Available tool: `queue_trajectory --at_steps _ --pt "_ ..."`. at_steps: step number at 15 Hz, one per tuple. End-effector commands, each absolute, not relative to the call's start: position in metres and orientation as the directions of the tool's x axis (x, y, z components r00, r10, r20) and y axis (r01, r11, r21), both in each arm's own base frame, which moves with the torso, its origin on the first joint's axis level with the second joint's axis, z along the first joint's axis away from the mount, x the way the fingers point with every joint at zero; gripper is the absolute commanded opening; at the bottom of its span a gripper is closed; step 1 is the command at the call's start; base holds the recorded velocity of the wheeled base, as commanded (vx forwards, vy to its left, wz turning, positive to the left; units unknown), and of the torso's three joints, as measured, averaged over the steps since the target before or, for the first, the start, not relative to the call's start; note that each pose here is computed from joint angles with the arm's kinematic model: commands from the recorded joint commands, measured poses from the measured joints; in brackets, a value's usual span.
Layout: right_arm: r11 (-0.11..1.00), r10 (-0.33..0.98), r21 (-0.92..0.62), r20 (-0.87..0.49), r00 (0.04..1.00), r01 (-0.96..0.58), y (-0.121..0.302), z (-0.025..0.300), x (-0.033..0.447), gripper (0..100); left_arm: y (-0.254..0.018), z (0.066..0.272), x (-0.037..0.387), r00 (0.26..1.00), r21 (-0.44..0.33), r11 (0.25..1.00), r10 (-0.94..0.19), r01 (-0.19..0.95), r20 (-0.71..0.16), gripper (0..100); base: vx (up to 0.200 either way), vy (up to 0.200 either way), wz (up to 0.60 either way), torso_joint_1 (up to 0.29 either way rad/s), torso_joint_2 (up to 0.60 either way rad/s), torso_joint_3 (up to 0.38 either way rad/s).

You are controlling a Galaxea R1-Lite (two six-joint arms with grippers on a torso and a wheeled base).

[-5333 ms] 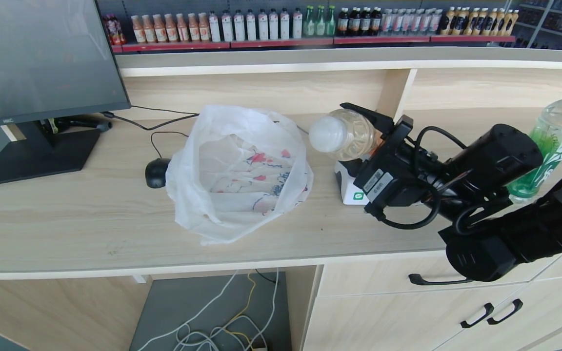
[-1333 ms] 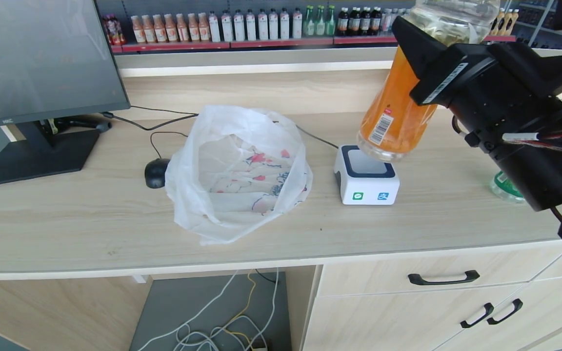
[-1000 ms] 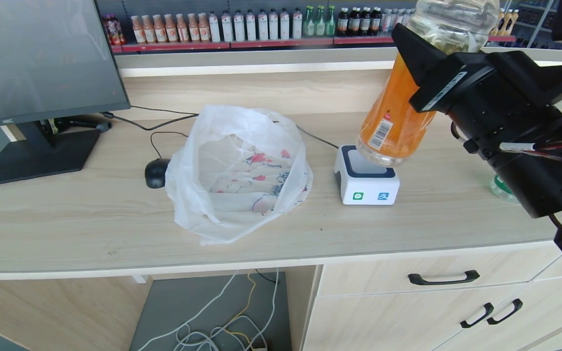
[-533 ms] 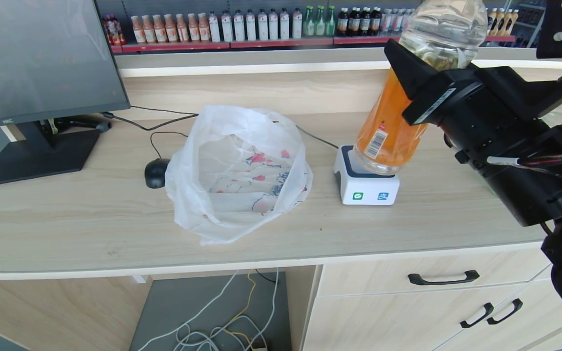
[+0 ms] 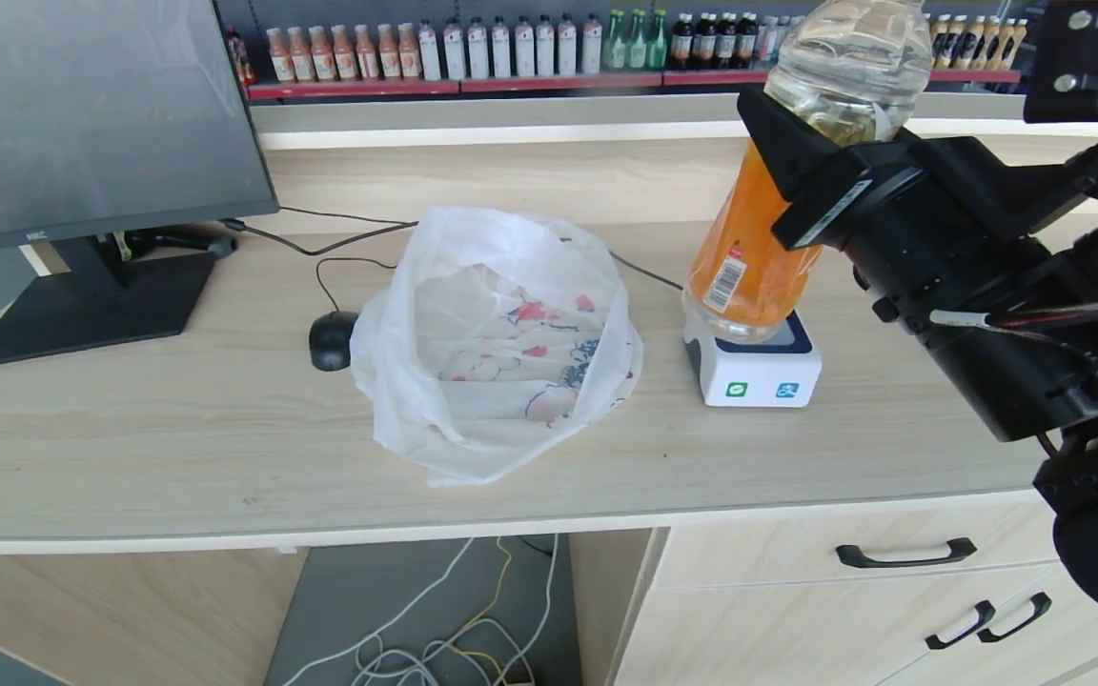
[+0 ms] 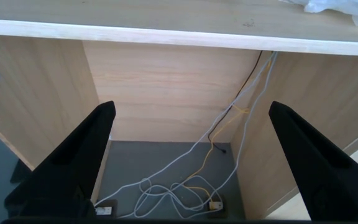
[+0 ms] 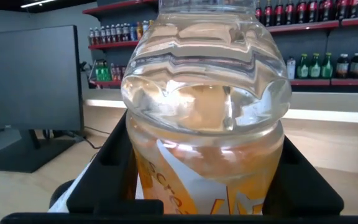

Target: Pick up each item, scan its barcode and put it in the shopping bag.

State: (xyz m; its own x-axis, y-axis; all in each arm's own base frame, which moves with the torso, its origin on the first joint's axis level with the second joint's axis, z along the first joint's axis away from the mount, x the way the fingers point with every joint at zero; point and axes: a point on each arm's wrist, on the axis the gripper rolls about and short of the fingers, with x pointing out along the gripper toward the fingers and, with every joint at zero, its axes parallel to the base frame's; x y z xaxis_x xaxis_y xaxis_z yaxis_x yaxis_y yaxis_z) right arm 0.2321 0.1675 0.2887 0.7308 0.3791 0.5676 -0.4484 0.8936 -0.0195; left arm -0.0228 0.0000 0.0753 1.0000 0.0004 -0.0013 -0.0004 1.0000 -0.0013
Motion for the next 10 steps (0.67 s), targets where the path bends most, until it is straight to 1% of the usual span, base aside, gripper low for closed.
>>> queue_trajectory --at_steps 1,6,10 --pt "0.894 0.38 -0.02 0.566 0.732 -0.448 0.1679 0.2879 0.2327 0 0.0 0.0753 -0.0228 1.0 -0.002 1.0 0.002 -0.002 -0.002 100 0.0 0.2 0.0 0.007 0.0 0.002" --pt "0.894 0.378 -0.019 0.57 0.73 -0.448 0.1667 0.2885 0.231 0 0.0 0.0753 -0.0228 1.0 -0.003 1.0 0.002 -0.002 -0.002 100 0.0 0.2 0.0 0.0 0.01 0.003" --pt "0.888 0.389 -0.026 0.572 0.722 -0.458 0.1678 0.2877 0.2314 0 0.0 0.0755 -0.0228 1.0 -0.003 1.0 0.002 -0.002 0.0 100 0.0 0.0 0.0 0.0 0.0 0.0"
